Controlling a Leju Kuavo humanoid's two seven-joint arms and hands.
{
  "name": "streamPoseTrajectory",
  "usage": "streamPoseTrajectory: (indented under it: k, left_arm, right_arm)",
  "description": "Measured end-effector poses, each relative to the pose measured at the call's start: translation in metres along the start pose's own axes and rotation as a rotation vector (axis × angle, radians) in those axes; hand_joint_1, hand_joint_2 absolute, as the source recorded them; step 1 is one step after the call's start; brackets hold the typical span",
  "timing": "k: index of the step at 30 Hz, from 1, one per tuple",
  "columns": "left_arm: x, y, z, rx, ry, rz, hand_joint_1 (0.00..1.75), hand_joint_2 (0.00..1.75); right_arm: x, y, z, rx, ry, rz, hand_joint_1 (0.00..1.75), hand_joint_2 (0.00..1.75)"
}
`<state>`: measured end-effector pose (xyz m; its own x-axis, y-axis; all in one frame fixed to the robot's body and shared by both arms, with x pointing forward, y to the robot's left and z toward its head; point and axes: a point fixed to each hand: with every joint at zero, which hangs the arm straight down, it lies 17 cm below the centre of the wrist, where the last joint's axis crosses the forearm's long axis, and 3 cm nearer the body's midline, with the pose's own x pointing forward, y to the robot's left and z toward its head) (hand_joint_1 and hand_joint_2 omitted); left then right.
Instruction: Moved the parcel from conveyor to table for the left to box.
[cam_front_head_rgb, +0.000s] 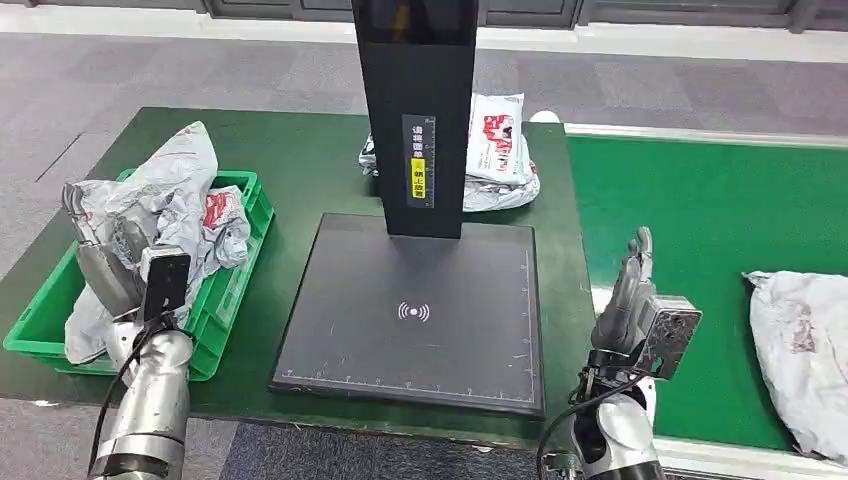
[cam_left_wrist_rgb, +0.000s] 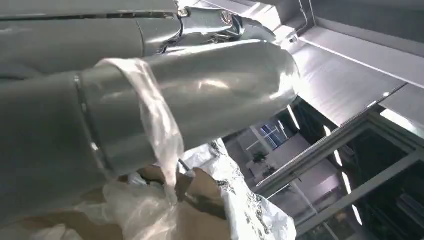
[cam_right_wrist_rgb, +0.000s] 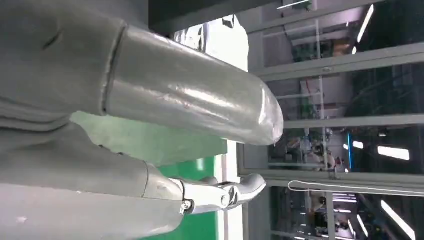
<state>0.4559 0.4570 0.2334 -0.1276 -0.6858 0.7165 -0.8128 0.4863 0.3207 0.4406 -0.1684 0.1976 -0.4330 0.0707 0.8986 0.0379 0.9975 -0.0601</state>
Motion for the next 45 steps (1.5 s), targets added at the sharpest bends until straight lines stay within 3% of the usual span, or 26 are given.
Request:
streamPoseTrajectory:
  k: [7,8,9,15,21,45]
  left_arm:
    - [-0.003,-0.003,0.001,0.003,0.02,0.025,0.0,0.0]
    - [-0.001,-0.013,0.004,-0.006,0.054,0.144,0.0,0.0]
    - [0.022,-0.035,0.012,-0.055,0.058,0.323,0.0,0.0]
    - [0.106,-0.051,0.023,-0.063,-0.074,0.462,0.0,0.0]
    - [0.156,-0.062,0.03,-0.103,-0.106,0.573,0.0,0.0]
    - [0.187,-0.052,0.025,-0.062,-0.161,0.613,0.0,0.0]
  right_arm:
    - [-0.001,-0.001,0.0,-0.004,0.003,0.001,0.0,0.0]
    - [-0.004,-0.002,0.003,-0.011,0.01,0.006,0.0,0.0]
    - [-0.007,-0.005,0.008,-0.023,0.017,0.012,0.0,0.0]
    - [-0.006,-0.007,0.007,-0.026,0.011,0.016,0.0,0.0]
    - [-0.006,-0.008,0.007,-0.03,0.009,0.02,0.0,0.0]
    - [-0.005,-0.007,0.008,-0.025,0.005,0.023,0.0,0.0]
